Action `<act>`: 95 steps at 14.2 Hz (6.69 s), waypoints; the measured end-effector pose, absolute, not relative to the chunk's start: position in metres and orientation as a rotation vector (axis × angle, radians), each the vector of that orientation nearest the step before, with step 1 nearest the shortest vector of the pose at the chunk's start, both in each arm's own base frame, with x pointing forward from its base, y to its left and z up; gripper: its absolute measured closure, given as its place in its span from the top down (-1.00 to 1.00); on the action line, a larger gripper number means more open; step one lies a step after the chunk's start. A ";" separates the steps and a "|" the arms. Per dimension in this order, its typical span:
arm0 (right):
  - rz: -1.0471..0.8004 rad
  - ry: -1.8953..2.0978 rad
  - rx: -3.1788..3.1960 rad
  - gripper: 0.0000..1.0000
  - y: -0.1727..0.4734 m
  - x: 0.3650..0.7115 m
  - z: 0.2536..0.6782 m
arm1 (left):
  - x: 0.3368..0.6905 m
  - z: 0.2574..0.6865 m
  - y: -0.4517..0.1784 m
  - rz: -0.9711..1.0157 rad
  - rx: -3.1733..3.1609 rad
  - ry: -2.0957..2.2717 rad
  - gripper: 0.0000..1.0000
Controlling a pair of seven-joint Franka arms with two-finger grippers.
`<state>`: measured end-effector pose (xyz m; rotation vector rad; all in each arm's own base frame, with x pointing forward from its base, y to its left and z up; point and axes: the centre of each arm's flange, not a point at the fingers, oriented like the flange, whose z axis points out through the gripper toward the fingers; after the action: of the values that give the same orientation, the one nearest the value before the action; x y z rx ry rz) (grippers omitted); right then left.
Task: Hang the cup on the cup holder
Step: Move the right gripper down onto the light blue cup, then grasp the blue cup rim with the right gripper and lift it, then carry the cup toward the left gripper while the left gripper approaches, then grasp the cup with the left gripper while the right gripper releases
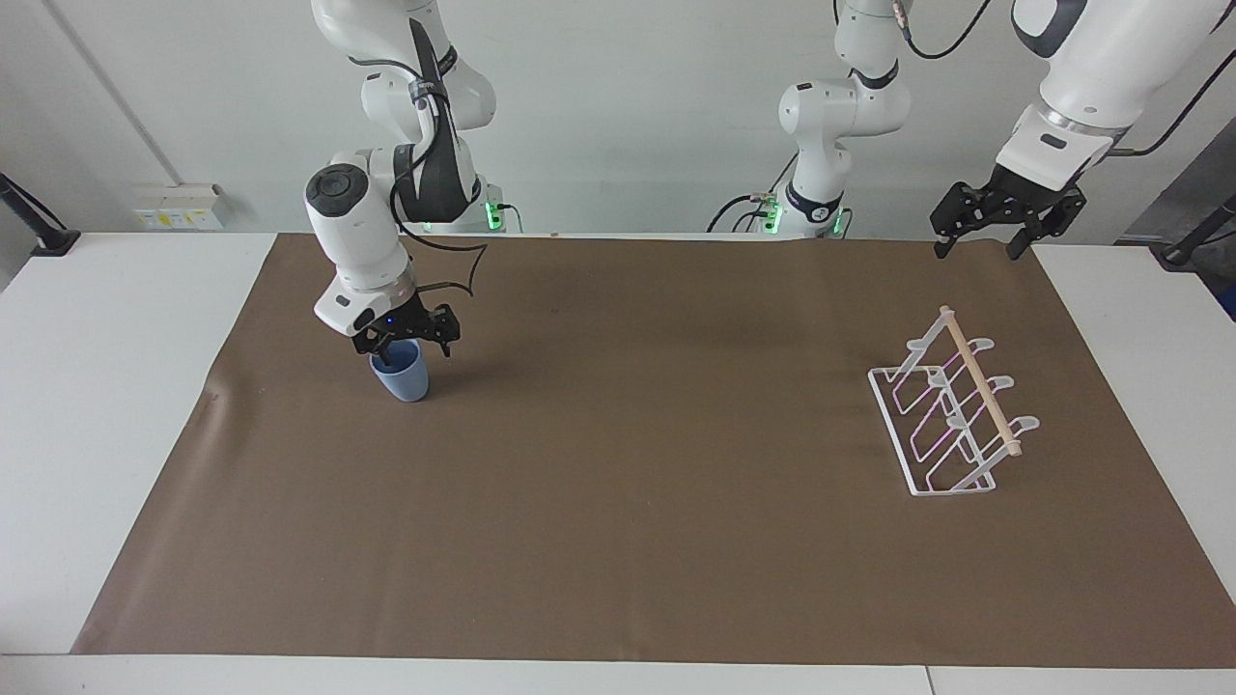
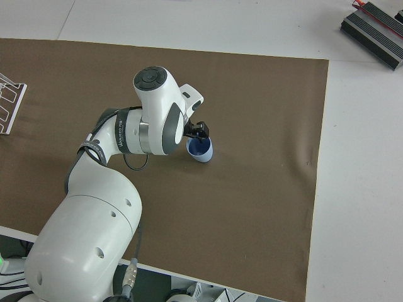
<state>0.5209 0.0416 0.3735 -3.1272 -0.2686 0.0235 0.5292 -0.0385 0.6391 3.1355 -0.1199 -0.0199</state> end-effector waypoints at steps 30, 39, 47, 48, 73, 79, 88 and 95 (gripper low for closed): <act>0.063 -0.271 -3.127 -0.89 0.042 0.503 0.355 | 0.516 0.621 -0.051 -0.084 3.112 -0.143 1.00; -0.075 -0.164 -3.017 -0.89 0.057 0.528 0.397 | 0.518 0.623 -0.061 -0.059 2.976 -0.119 1.00; -0.084 -0.196 -2.681 -0.89 0.089 0.535 0.431 | 0.522 0.623 -0.067 -0.101 2.700 0.370 1.00; -0.088 -0.189 -2.644 -0.89 0.095 0.535 0.434 | 0.523 0.621 -0.066 -0.111 2.646 0.454 1.00; -0.140 -0.032 -1.921 -0.89 0.297 0.499 0.533 | 0.486 0.578 -0.174 -0.695 1.752 1.648 1.00; -0.181 0.018 -1.893 -0.89 0.339 0.477 0.536 | 0.476 0.570 -0.205 -0.715 1.766 1.643 1.00; -0.186 0.018 -1.888 -0.89 0.339 0.479 0.539 | 0.473 0.558 -0.199 -0.722 1.767 1.658 0.96; -0.168 0.008 -1.884 -0.89 0.340 0.477 0.539 | 0.475 0.559 -0.191 -0.686 1.830 1.565 0.53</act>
<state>0.4768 0.3405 0.5392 -1.8839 0.0081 -0.1678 0.4751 -0.1914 0.5587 1.8298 1.5651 -0.6863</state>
